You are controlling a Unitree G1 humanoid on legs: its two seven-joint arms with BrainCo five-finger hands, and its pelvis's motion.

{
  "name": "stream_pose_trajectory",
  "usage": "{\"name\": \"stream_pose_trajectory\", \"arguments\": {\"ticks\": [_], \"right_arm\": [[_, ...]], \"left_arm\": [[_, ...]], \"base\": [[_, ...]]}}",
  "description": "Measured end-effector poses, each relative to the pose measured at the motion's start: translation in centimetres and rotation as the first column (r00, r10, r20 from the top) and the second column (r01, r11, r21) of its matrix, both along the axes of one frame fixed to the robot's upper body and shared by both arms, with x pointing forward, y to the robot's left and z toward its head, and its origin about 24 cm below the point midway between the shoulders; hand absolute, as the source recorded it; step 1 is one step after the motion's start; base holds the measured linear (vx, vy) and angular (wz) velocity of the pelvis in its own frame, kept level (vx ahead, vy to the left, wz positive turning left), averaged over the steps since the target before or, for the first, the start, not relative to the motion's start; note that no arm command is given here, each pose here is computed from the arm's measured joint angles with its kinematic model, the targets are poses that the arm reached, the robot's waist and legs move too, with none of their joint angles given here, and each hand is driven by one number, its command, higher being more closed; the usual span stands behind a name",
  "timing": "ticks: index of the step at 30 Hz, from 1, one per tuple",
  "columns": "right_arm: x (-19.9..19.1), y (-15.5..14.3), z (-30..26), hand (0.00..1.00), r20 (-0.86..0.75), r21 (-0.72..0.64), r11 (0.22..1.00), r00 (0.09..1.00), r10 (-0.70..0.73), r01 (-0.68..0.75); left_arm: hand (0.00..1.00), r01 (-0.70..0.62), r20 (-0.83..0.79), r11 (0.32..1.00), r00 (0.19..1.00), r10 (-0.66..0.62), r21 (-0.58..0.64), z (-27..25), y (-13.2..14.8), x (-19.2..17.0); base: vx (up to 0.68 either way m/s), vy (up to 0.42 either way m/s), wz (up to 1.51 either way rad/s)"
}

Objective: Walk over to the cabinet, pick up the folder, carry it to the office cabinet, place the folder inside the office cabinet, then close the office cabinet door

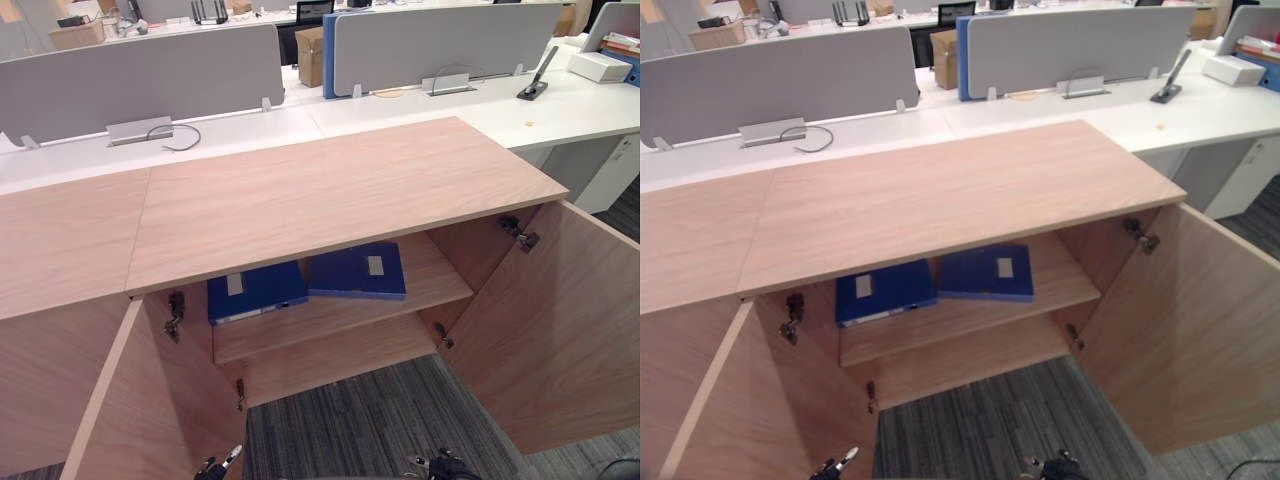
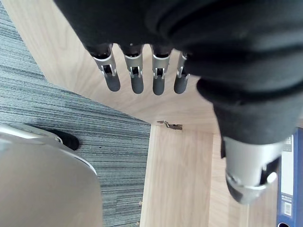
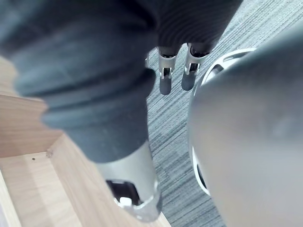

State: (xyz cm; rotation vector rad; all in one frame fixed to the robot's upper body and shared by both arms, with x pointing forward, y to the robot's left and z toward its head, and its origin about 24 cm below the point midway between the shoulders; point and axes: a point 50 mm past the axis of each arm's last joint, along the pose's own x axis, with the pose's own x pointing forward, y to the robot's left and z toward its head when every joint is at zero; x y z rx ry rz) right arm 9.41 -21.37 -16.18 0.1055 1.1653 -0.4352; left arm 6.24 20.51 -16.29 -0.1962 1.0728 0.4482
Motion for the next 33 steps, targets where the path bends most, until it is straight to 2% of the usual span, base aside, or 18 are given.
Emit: {"name": "stream_pose_trajectory", "arguments": {"ticks": [5,7,12,19,22,23,26,28,33], "right_arm": [[0.6,0.8,0.0,0.0,0.002,0.013,1.0,1.0,0.021,-0.021],[1.0,2.7,-0.3,0.0,-0.01,0.051,0.994,0.995,0.101,-0.1],[2.8,3.7,0.0,0.0,0.025,0.06,0.981,0.983,0.184,-0.186],[2.8,3.0,0.0,0.0,0.018,0.031,0.978,0.979,0.205,-0.205],[4.0,2.8,0.6,0.0,0.074,-0.009,0.98,0.977,0.201,-0.2],[6.2,2.3,2.0,0.0,0.173,-0.073,0.977,0.962,0.212,-0.202],[8.2,2.3,3.6,0.0,0.269,-0.143,0.96,0.924,0.272,-0.241],[11.1,3.6,6.0,0.0,0.394,-0.227,0.922,0.836,0.382,-0.314],[14.0,5.8,8.5,0.0,0.474,-0.339,0.848,0.704,0.529,-0.409]], "left_arm": [[0.0,-0.02,-0.002,0.999,1.0,0.021,0.025,0.1,0.9,-0.1],[0.0,-0.046,-0.062,0.998,0.997,0.049,0.048,0.0,2.3,-2.2],[0.0,-0.065,-0.11,0.997,0.992,0.07,0.046,-0.2,2.3,-3.3],[0.0,-0.139,-0.081,0.988,0.986,0.144,0.062,-0.1,2.4,-2.4],[0.0,-0.139,-0.075,0.987,0.987,0.144,0.077,-0.1,2.4,-2.0],[0.0,-0.112,-0.065,0.99,0.991,0.119,0.091,0.0,2.4,-1.5],[0.0,-0.065,-0.073,0.991,0.995,0.073,0.115,0.1,2.5,-1.4],[0.0,-0.043,-0.096,0.991,0.994,0.055,0.124,0.0,2.4,-2.2],[0.0,0.011,-0.118,0.989,0.993,0.007,0.148,0.0,2.4,-2.5]], "base": [[0.0,-0.192,0.63],[0.1,-0.444,0.14],[0.19,-0.377,-0.31],[0.16,-0.209,0.29],[-0.02,0.012,0.58],[-0.06,0.125,0.52],[-0.08,0.192,0.24],[-0.04,0.179,-0.31],[-0.02,0.149,0.09]]}}
